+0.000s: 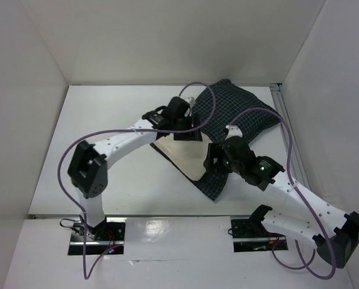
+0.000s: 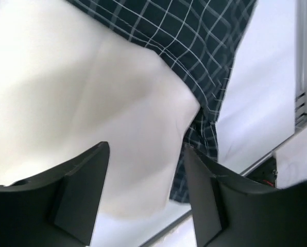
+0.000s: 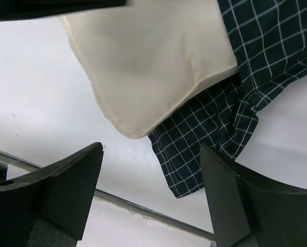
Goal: Put the pillow into the pillowcase
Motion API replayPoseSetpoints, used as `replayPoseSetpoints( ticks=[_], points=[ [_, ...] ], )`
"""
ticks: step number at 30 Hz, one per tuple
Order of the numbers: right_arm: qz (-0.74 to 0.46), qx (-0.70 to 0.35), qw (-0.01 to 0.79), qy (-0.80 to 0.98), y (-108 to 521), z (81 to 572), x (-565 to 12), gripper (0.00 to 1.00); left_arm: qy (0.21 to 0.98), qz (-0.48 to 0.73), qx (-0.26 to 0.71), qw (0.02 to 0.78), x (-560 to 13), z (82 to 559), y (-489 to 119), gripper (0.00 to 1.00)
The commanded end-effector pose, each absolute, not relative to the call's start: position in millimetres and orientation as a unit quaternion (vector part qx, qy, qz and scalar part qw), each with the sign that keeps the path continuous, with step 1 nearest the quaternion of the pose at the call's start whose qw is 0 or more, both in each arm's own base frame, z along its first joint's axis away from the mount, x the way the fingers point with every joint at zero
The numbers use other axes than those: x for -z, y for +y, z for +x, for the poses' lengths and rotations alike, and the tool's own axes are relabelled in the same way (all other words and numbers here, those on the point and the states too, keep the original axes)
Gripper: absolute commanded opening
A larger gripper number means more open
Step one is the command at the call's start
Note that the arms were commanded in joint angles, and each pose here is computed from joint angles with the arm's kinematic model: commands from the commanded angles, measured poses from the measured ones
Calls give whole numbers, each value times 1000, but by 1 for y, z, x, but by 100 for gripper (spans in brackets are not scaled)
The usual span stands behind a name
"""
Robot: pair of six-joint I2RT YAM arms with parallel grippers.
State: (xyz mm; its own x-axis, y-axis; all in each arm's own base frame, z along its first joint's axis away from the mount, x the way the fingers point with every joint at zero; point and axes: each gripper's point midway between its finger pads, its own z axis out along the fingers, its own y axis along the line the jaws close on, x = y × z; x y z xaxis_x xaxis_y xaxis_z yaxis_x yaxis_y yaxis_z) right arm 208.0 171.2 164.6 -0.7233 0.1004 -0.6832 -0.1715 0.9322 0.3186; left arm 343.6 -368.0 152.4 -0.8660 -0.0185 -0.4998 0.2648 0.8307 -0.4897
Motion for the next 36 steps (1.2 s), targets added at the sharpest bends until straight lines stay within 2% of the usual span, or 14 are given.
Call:
replayPoseSetpoints(
  ticks=[1, 4, 7, 8, 10, 16, 22, 23, 24, 25, 26, 27, 31, 36],
  points=[
    [-25, -172, 405, 898, 177, 228, -191, 83, 891, 52, 276, 356, -236, 356, -317, 70],
    [-50, -174, 416, 891, 196, 248, -199, 85, 895, -7, 241, 376, -233, 372, -255, 65],
    [-88, -179, 413, 889, 222, 269, -208, 92, 907, -62, 228, 349, -206, 378, -212, 64],
    [-107, -165, 391, 899, 238, 278, -188, 96, 906, -92, 219, 352, -204, 382, -189, 64],
    [-134, -139, 412, 890, 262, 293, -199, 96, 910, -109, 219, 334, -183, 372, -174, 64],
    [-200, -55, 416, 885, 323, 340, -161, 96, 923, -181, 203, 274, -123, 355, -133, 64],
    [-212, 4, 413, 886, 352, 377, -111, 95, 911, -230, 211, 271, -104, 343, -108, 64],
    [-210, 15, 413, 886, 353, 381, -104, 90, 910, -234, 210, 272, -103, 344, -105, 64],
    [-216, 32, 398, 891, 352, 382, -83, 76, 911, -233, 213, 266, -101, 340, -106, 64],
    [-217, 34, 396, 892, 353, 384, -79, 52, 911, -231, 218, 263, -101, 340, -108, 64],
    [-209, 38, 394, 894, 351, 383, -78, 21, 912, -222, 227, 260, -99, 341, -112, 64],
    [-206, 26, 403, 892, 350, 381, -88, 0, 915, -217, 229, 253, -96, 340, -114, 62],
    [-173, -75, 456, 870, 335, 360, -156, 0, 925, -175, 236, 239, -82, 338, -131, 60],
    [-142, -173, 476, 850, 283, 339, -212, 0, 926, -139, 276, 219, -74, 335, -156, 73]
  ],
)
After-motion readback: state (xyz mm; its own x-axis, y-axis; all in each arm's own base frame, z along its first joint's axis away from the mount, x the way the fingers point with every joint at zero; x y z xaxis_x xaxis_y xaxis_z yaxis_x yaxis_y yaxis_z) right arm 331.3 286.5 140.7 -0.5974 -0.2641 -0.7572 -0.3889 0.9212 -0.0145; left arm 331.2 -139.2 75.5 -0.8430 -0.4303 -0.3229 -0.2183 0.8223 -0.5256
